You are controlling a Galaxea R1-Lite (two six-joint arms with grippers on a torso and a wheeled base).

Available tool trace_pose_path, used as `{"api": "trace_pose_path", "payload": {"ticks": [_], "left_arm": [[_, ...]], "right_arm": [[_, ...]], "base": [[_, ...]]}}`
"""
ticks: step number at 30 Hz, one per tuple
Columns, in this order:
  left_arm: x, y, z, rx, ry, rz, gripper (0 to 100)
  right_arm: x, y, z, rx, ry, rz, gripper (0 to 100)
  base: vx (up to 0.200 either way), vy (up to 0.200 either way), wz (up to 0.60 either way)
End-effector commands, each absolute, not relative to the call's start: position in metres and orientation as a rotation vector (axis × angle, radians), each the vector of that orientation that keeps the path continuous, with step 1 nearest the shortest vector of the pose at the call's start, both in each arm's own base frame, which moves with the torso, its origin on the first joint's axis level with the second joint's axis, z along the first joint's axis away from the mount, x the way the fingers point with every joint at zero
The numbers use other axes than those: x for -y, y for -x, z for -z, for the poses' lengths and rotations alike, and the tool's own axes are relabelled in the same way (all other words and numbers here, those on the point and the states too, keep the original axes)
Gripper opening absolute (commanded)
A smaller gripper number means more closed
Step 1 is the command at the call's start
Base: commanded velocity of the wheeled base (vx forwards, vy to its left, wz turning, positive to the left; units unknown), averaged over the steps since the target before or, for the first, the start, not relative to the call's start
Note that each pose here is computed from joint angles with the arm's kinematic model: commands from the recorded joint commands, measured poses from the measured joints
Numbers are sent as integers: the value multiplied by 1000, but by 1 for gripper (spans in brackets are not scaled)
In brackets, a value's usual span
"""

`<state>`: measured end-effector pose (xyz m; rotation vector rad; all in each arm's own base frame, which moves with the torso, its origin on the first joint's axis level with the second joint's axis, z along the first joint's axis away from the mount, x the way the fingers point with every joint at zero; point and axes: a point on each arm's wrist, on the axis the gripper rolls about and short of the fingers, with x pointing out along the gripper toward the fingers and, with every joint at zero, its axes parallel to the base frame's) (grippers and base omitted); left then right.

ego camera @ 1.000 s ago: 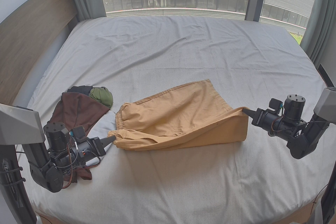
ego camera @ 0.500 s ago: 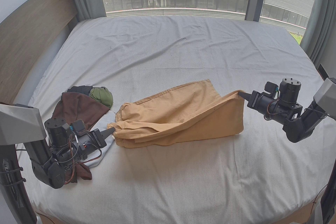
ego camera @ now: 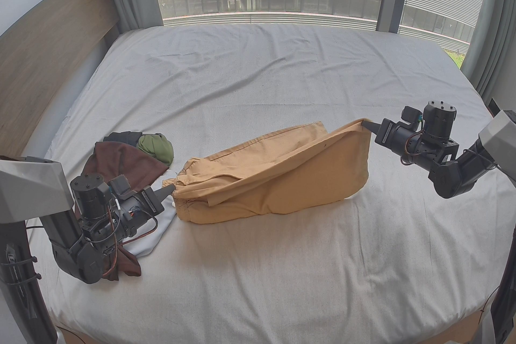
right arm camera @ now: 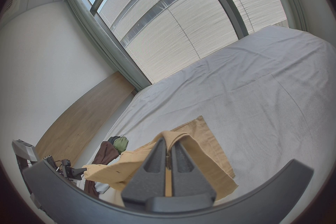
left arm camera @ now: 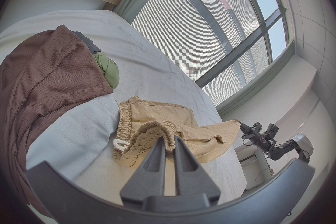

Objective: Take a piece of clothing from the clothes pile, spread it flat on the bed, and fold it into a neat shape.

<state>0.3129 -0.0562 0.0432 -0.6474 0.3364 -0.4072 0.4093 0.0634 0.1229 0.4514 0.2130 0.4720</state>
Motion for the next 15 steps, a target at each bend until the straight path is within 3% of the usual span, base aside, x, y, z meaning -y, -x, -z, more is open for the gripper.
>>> {"api": "trace_pose_path", "payload": {"ticks": [1, 15], "left_arm": [[57, -315, -42, -334, 652, 407, 0], [58, -329, -38, -307, 682, 368, 0]], "right_arm": [[-64, -421, -117, -209, -451, -469, 0], [-69, -451, -119, -206, -449, -472, 0]], "base": [[0, 0, 0], [0, 0, 0]]}}
